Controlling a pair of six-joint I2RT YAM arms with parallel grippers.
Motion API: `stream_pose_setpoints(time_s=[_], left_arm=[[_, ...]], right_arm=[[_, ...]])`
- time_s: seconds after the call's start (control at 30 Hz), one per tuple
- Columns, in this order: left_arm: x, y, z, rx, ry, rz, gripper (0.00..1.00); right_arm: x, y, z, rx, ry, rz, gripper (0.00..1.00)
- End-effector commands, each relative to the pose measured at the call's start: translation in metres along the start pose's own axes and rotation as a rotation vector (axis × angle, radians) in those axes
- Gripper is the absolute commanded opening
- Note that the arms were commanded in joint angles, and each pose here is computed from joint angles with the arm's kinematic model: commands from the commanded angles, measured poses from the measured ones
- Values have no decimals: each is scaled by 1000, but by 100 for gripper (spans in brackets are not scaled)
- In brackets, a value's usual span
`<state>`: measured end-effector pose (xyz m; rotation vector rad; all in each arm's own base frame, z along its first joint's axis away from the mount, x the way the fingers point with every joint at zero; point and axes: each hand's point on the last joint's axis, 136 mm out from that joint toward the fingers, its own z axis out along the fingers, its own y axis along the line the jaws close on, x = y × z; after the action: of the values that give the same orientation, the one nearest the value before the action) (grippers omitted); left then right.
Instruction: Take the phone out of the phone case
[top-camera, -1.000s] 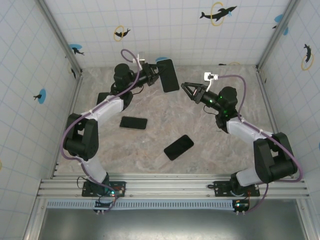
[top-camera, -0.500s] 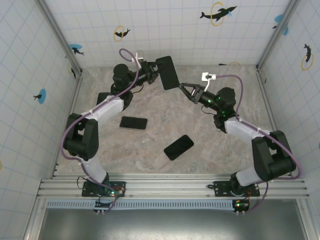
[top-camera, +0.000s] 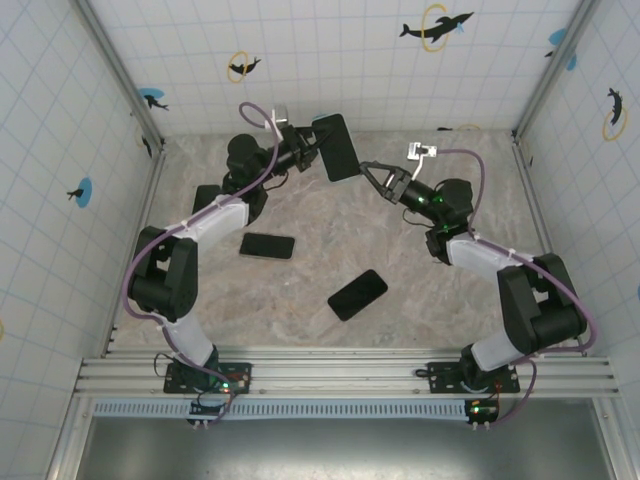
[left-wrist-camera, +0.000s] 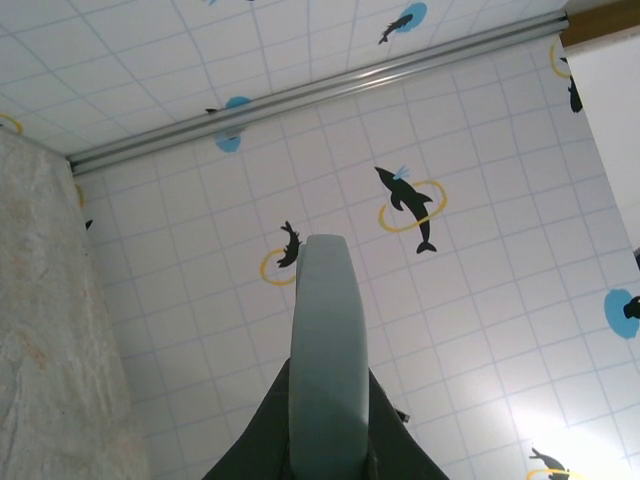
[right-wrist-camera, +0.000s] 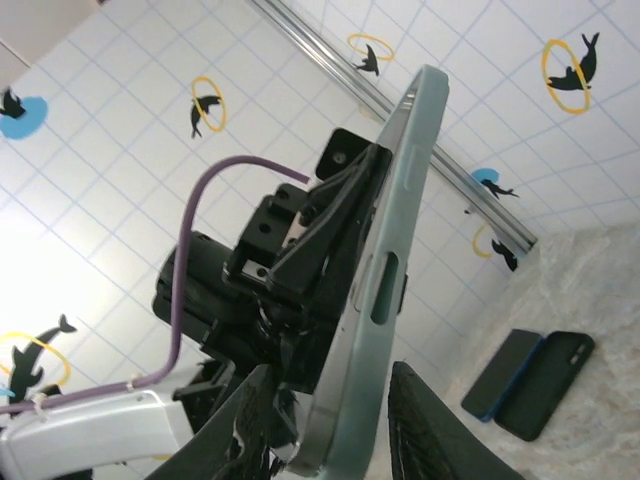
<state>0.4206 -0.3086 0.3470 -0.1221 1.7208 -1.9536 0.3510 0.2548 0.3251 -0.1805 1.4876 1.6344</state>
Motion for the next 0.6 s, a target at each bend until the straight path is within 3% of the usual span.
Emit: stream_pose_setpoints(time_s=[0.0,0.57], left_arm=[[2,-44,-3,99,4,75,0],[3,-58,-6,159,3,72,0]], right_arm=[[-5,7,-3,-48,-34,9,33],[6,-8,-5,-26,-18,82,26]])
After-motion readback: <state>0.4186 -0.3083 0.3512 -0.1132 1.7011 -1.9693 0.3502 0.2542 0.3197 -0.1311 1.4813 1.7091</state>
